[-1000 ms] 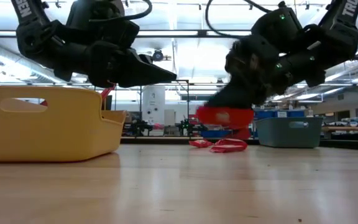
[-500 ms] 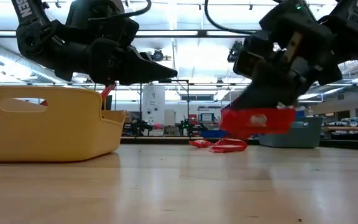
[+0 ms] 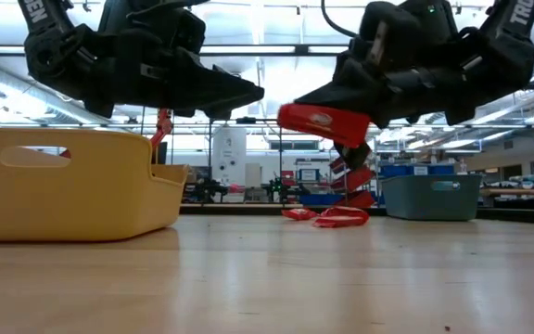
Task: Sort candy
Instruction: Put the red chocolate into the orange bin
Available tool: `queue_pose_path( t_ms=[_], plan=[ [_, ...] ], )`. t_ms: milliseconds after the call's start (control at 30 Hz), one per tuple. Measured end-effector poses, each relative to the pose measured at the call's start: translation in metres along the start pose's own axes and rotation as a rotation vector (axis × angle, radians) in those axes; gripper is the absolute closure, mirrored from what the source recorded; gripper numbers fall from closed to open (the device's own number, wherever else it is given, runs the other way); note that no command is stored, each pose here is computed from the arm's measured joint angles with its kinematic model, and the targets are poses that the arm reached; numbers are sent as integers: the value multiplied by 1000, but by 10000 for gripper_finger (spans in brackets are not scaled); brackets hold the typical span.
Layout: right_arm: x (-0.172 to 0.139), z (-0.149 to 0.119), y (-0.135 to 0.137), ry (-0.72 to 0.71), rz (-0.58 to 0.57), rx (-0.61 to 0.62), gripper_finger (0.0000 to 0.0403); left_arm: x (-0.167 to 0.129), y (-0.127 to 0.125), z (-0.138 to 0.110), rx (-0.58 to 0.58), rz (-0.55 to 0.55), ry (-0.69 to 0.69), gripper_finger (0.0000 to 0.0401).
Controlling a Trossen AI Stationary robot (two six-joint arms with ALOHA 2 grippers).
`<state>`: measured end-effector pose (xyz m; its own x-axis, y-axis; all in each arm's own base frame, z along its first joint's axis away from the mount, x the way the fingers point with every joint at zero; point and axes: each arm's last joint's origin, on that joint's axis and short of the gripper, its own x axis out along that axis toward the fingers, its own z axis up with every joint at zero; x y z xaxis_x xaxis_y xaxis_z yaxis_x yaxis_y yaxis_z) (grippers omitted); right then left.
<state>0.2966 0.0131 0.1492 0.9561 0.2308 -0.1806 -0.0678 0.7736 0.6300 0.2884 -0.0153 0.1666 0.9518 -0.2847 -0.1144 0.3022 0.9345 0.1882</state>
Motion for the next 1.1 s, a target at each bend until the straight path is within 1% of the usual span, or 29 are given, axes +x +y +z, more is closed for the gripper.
queue_pose_path(
  t_ms=[100,133,233,300,433,600,767,933,1100],
  plan=[
    [-2,8,-5,-53,-10,23,358,0,0,0,-12,4,-4,259],
    [-2,10,-5,-64,-7,21,358,0,1,0,-13,21,-1,259],
    [-3,11,-6,-68,-1,19,358,0,4,1,-15,143,15,259],
    [-3,11,-6,-68,0,18,358,-1,6,1,-14,169,17,259],
    [-3,12,-6,-71,2,17,358,0,5,3,-9,165,-3,259],
    [-3,14,-4,-94,21,10,358,0,4,3,-7,120,-11,259],
    [-3,15,-3,-107,30,-3,358,7,8,6,5,156,-13,259],
    [-3,15,-3,-106,33,-9,358,17,10,0,-4,167,11,259],
    [-3,14,-3,-104,36,-12,358,19,10,-4,-14,170,25,260]
  ],
)
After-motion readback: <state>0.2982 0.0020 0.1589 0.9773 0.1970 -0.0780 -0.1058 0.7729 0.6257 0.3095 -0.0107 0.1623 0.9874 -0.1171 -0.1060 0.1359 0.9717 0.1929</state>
